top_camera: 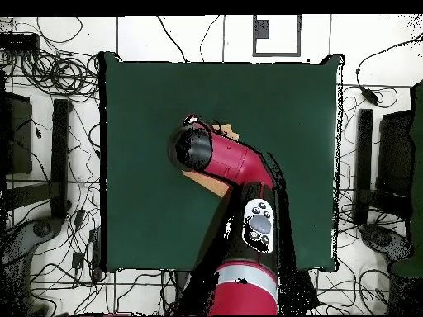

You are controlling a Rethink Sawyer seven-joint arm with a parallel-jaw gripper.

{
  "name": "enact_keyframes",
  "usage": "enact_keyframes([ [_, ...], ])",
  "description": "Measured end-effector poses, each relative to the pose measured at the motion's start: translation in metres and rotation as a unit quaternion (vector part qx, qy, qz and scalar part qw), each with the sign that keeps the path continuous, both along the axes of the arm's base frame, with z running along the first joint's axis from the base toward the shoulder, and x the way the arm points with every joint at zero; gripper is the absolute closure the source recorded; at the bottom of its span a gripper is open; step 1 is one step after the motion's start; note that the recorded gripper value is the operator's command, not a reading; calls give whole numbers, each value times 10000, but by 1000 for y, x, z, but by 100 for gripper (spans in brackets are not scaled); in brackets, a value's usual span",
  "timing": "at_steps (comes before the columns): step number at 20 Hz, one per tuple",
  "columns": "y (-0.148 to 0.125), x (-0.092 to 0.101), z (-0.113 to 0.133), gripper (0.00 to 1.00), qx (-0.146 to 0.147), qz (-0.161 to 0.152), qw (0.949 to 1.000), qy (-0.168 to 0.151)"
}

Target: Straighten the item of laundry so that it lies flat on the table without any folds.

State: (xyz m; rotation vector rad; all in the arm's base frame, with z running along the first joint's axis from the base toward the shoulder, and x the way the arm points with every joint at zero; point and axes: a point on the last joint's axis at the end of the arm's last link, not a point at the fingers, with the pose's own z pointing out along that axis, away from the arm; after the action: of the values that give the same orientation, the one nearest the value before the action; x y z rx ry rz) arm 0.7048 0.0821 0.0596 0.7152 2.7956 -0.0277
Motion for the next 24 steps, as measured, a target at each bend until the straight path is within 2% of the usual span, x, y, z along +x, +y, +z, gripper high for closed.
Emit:
enact_keyframes([
  [12, 3, -2, -1, 0, 0, 23, 10000, 9],
  [24, 5, 3, -4, 0, -32, 35, 9998, -190],
])
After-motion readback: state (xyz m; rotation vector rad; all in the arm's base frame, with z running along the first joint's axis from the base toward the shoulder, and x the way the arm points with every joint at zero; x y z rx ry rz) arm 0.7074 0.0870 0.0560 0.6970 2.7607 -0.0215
